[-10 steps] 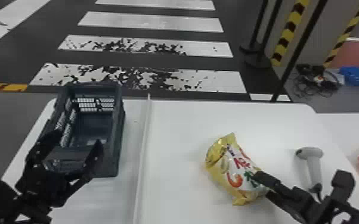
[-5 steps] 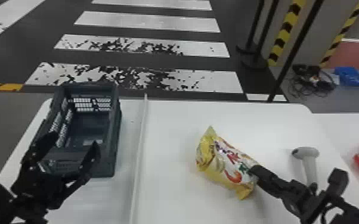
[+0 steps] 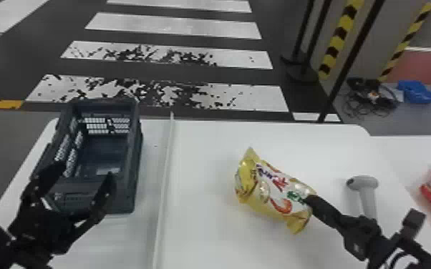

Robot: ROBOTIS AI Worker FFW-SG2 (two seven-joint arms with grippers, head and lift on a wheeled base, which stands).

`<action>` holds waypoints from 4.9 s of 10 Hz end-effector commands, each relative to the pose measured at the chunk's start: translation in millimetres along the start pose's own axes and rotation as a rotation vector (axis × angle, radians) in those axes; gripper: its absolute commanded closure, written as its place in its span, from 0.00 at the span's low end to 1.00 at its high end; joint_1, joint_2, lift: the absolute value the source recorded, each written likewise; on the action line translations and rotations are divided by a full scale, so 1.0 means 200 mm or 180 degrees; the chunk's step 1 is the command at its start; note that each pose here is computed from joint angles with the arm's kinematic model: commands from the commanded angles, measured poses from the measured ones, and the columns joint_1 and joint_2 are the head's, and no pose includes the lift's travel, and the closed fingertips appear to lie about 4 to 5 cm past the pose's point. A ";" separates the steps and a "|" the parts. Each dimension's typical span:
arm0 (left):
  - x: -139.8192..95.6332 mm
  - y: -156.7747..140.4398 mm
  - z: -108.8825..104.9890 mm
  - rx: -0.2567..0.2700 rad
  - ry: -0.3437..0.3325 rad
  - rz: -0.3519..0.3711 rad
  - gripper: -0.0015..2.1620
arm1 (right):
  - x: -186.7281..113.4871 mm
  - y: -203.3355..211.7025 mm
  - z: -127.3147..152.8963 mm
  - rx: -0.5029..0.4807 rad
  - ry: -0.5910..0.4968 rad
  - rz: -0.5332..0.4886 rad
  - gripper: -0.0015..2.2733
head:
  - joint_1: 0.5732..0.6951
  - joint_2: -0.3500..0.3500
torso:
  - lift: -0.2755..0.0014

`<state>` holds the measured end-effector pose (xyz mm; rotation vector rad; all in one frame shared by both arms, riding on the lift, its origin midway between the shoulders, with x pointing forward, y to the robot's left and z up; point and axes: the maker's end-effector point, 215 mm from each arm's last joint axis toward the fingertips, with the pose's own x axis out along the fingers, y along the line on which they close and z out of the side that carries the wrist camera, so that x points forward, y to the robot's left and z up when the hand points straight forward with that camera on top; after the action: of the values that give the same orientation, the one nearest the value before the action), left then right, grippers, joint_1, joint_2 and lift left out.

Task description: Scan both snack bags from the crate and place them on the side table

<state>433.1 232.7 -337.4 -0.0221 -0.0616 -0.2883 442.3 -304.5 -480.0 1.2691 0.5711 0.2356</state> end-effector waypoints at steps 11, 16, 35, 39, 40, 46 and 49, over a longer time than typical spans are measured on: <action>-0.02 0.02 -0.01 0.0000 0.0022 0.0035 0.04 | 0.04 0.56 0.53 -0.3773 -0.1167 -0.1068 0.99 | 1.00 0.24 | 0.65; -0.01 0.03 -0.03 0.0002 0.0038 0.0041 0.04 | 0.24 0.50 0.11 -0.6338 -0.0790 -0.1784 0.99 | 1.00 0.39 | 0.65; -0.02 0.00 -0.06 -0.0009 0.0080 0.0018 0.04 | 0.24 0.52 -0.06 -0.3596 -0.0168 -0.0816 0.04 | 1.00 0.51 | 0.65; -0.01 0.00 -0.06 -0.0019 0.0083 0.0022 0.04 | 0.33 0.62 -0.03 -0.2778 -0.0383 -0.0224 0.16 | 1.00 0.50 | 0.65; -0.02 0.00 -0.07 -0.0020 0.0087 0.0024 0.04 | 0.35 0.62 -0.04 -0.2730 -0.0384 -0.0211 0.34 | 1.00 0.50 | 0.65; -0.01 0.02 -0.09 -0.0036 0.0108 0.0037 0.04 | 0.35 0.31 -0.13 -0.2560 -0.0021 -0.0604 0.99 | 1.00 0.51 | 0.65; -0.01 0.02 -0.11 -0.0035 0.0128 0.0039 0.04 | 0.25 0.15 -0.15 -0.2456 0.0051 -0.0759 0.99 | 1.00 0.50 | 0.65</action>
<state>433.9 236.3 -358.7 -0.0274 -0.0214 -0.2770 477.1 -241.5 -467.6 0.4490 0.5569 0.2444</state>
